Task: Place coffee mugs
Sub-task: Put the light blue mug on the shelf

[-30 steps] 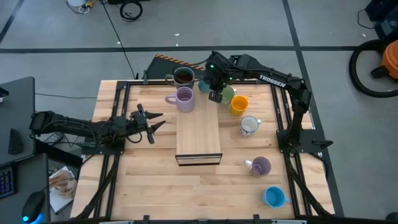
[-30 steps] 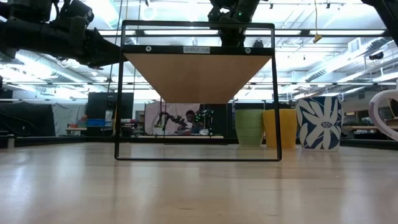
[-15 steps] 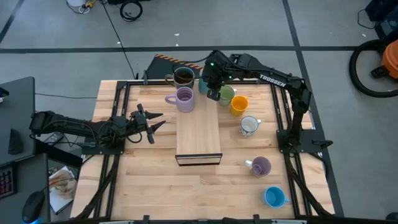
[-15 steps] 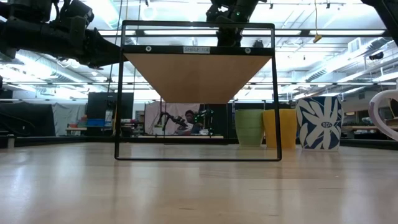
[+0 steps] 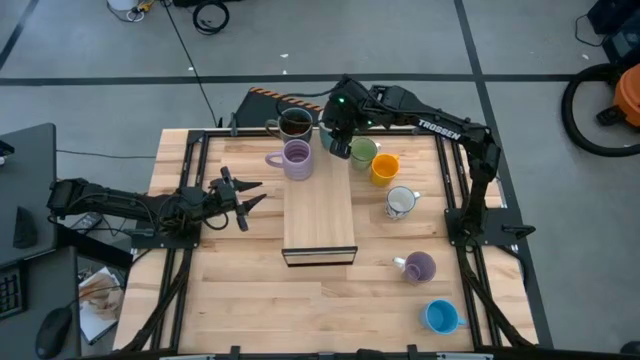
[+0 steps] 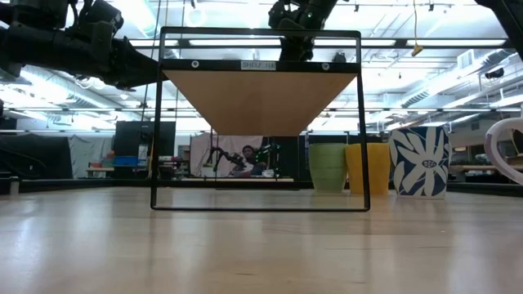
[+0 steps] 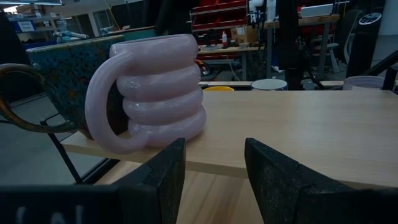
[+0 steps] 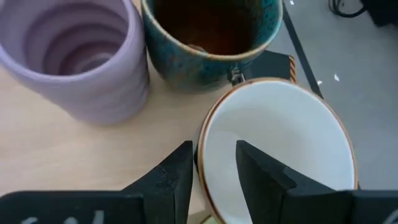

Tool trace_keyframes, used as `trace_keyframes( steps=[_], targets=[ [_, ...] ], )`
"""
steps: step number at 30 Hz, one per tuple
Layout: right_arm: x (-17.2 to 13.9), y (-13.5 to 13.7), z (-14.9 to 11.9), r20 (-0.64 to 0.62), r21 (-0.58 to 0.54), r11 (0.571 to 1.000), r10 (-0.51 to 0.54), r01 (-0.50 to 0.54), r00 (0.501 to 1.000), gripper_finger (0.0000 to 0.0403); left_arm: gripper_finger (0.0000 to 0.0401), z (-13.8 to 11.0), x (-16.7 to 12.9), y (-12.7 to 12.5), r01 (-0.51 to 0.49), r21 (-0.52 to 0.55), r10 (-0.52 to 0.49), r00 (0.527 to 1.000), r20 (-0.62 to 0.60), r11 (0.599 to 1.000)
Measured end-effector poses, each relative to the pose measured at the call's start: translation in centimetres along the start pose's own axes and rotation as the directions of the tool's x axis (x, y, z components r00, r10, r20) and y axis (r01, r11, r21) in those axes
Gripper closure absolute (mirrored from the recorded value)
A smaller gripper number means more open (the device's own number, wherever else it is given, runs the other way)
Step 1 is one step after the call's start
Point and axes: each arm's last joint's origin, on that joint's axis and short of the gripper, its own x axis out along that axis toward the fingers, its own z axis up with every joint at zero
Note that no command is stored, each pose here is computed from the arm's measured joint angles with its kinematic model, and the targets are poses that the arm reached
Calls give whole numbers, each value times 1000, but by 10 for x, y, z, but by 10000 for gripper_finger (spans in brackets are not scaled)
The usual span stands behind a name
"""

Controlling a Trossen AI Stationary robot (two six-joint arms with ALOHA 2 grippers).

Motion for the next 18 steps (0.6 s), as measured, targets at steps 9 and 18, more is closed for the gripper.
trace_keyframes(
  steps=[9, 18],
  targets=[
    [-5, 1, 0, 7, -23, 1000, -11, 11, 1000, 274, 229, 0, 0, 0, 0, 0, 0, 1000, -1, 1000],
    [-48, -2, -1, 88, -100, 993, -54, 63, 995, 274, 229, 0, 0, 0, 0, 0, 0, 1000, -1, 1000]
  ],
)
